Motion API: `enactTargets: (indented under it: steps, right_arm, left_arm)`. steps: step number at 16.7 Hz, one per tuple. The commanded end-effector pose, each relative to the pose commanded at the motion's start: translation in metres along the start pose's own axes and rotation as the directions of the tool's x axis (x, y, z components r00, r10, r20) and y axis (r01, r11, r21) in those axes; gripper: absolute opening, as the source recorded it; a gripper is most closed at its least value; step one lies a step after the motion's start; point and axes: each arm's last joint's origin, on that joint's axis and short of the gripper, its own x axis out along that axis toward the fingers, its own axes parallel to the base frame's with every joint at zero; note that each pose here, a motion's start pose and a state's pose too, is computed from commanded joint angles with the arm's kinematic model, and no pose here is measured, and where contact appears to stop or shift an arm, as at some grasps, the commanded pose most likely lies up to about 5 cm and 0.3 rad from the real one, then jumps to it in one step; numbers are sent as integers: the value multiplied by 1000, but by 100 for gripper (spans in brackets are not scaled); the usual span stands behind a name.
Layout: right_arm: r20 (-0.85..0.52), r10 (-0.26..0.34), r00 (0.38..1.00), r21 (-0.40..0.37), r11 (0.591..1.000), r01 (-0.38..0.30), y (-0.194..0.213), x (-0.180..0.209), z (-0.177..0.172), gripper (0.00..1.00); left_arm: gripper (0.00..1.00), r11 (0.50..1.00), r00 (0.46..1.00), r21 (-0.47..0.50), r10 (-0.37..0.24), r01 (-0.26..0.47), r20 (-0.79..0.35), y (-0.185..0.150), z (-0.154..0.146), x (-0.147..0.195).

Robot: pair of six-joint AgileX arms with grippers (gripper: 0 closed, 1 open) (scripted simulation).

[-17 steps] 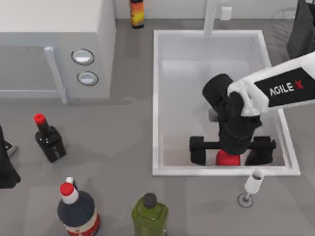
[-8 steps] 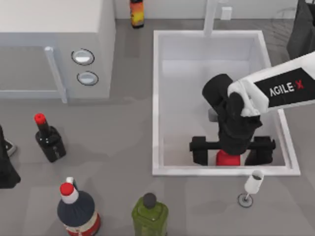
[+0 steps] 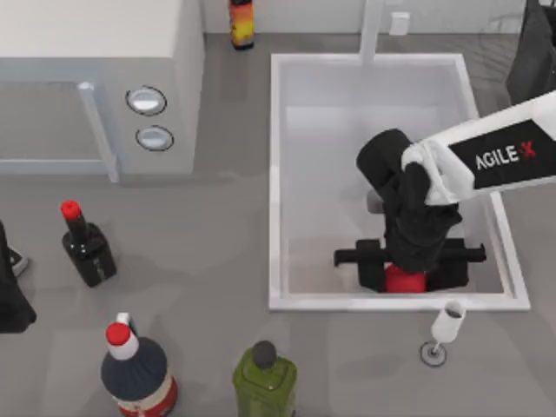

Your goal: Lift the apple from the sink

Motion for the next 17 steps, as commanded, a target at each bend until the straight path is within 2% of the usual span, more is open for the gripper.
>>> enactTargets:
  steps: [6, 7, 9, 12, 17]
  right_arm:
    - [0, 0, 1000, 0, 1000, 0, 0, 0, 0, 0]
    - [52, 1, 999, -10, 1000, 0, 2, -29, 6, 0]
    - [54, 2, 999, -10, 1000, -1, 3, -33, 8, 0]
    - [61, 6, 998, -10, 1000, -5, 10, -58, 19, 0]
    - [29, -12, 1000, -10, 1000, 13, 17, -148, 30, 0]
  left_arm:
    - [100, 1000, 1000, 0, 0, 0, 0, 0, 0, 0]
    - [100, 1000, 1000, 0, 0, 0, 0, 0, 0, 0]
    - [100, 1000, 1000, 0, 0, 0, 0, 0, 0, 0]
    - [100, 1000, 1000, 0, 0, 0, 0, 0, 0, 0]
    - [100, 1000, 1000, 0, 0, 0, 0, 0, 0, 0]
